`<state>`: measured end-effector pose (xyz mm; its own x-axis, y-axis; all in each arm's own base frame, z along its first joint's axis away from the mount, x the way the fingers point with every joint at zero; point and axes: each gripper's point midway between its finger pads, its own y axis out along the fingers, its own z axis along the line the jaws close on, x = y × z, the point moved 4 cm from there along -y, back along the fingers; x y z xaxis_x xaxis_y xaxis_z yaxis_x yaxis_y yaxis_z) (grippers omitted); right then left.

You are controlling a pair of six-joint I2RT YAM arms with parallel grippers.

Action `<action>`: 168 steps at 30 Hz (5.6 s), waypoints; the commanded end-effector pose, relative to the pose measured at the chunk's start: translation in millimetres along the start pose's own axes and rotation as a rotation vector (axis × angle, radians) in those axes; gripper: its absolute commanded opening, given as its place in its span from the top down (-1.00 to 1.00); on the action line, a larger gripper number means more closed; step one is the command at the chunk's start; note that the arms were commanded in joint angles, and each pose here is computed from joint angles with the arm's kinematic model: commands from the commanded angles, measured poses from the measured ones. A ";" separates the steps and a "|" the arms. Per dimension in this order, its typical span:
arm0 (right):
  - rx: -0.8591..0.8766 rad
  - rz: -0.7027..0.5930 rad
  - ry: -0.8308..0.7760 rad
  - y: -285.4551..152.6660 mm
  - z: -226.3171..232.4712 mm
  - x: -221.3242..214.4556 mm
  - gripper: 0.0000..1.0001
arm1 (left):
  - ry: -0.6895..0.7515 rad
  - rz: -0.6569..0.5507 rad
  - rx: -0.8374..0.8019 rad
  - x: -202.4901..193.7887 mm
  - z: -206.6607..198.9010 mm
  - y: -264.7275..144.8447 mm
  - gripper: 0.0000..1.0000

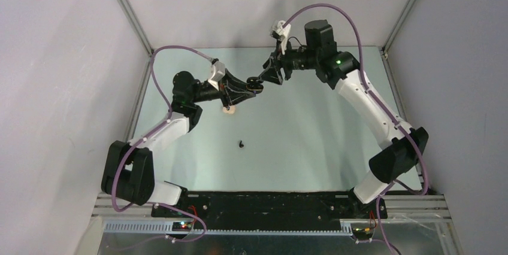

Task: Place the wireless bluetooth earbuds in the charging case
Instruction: Place the earbud in the charging case, then adjust the charging case, then adjust the earbud at the center of the board.

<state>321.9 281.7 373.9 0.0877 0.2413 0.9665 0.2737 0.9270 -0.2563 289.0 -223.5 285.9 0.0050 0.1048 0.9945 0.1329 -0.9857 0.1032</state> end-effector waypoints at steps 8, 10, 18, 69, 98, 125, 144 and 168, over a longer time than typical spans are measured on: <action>0.147 0.004 0.055 3.5 25.1 2.2 -0.03 | 0.134 -0.031 -0.048 22.2 -3.0 4.7 1.00; 0.151 0.007 0.058 5.0 24.9 0.5 0.02 | 0.135 -0.031 -0.050 22.1 -3.4 4.6 1.00; 0.145 0.022 0.082 11.9 18.5 -7.3 0.15 | 0.133 -0.030 -0.052 21.5 -3.6 5.0 1.00; -0.251 0.100 -0.355 -66.9 18.5 -62.8 1.00 | -0.127 0.776 0.495 -98.2 -13.7 -108.0 -0.22; -0.356 0.101 -0.177 -97.1 -9.9 -83.5 1.00 | -0.813 0.994 0.643 -210.9 -34.7 -68.2 0.01; -0.365 0.082 -0.193 -100.5 -19.1 -81.3 1.00 | -0.664 1.161 0.677 -221.1 -46.7 -60.1 0.03; -0.368 0.071 -0.193 -96.5 -25.3 -81.2 1.00 | -0.645 1.195 0.626 -226.2 -39.9 -55.1 0.73; -0.357 0.074 -0.194 -107.4 -9.8 -81.1 1.00 | -1.156 1.476 -0.110 -159.0 -72.7 -81.2 1.00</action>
<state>300.8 162.0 315.3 -0.0301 0.4066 0.9131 0.5835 0.7488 -0.3142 221.1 -169.3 92.3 0.6903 -0.6998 -0.1834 -0.5461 -0.3379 -0.7665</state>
